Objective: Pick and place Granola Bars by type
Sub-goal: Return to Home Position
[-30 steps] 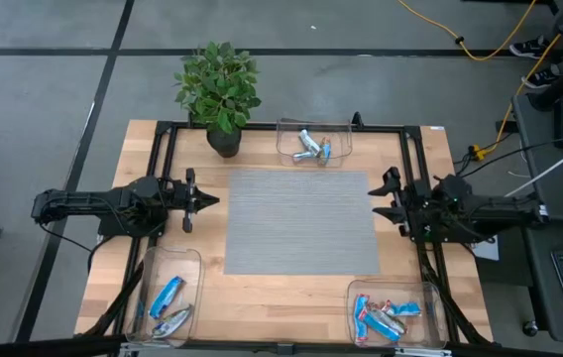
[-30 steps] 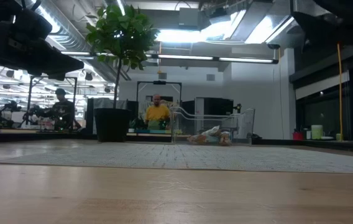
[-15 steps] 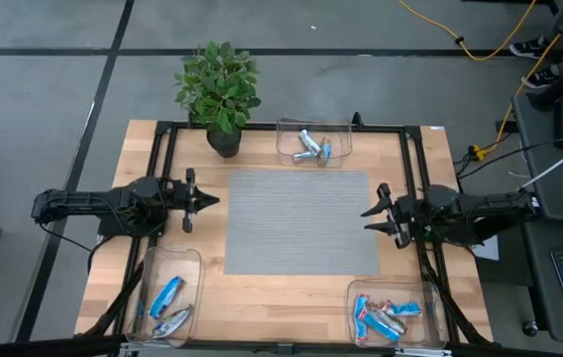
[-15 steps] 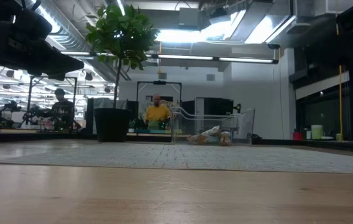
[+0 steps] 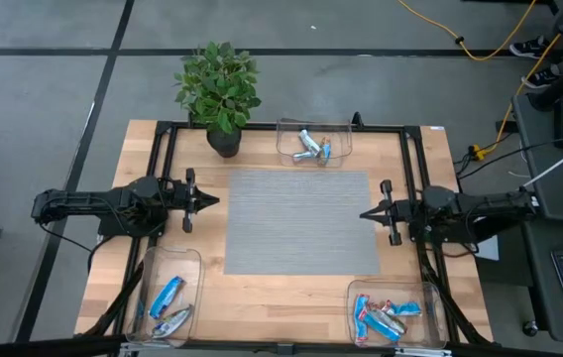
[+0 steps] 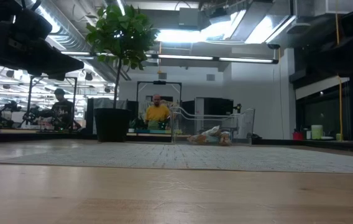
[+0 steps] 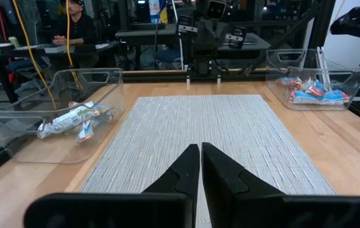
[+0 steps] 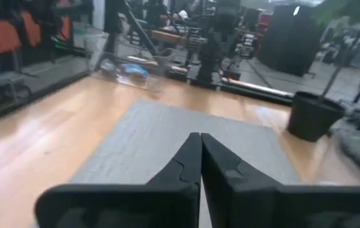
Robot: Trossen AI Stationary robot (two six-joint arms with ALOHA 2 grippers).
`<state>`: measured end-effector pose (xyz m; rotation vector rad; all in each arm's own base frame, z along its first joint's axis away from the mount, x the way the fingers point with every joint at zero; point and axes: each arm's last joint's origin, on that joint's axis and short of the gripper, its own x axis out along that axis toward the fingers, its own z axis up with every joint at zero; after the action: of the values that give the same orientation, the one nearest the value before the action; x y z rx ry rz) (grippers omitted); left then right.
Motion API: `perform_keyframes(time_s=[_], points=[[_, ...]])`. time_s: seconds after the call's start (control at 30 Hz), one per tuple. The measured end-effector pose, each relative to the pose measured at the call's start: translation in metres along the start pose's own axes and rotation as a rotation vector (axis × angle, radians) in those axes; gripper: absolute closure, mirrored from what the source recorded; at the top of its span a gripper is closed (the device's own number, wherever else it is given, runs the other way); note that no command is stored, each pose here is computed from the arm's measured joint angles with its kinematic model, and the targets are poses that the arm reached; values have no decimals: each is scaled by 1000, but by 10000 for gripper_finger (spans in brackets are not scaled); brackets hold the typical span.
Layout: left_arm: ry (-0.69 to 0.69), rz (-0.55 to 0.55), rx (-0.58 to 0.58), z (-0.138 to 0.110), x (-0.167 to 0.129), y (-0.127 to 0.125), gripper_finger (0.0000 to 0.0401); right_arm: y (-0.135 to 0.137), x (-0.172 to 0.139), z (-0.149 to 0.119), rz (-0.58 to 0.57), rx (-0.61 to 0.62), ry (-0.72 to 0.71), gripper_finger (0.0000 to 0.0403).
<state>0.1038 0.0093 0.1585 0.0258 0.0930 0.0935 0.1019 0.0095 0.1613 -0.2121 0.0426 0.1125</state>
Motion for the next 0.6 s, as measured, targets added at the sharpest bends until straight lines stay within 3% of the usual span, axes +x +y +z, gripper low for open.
perform_keyframes(time_s=[0.2, 0.6], points=[[0, 0, 0, 0, 0, 0, 393, -5, 0, -1, -55, 25, 11, 395], [0, 0, 0, 0, 0, 0, 393, -6, 3, -5, -51, 23, 63, 396]])
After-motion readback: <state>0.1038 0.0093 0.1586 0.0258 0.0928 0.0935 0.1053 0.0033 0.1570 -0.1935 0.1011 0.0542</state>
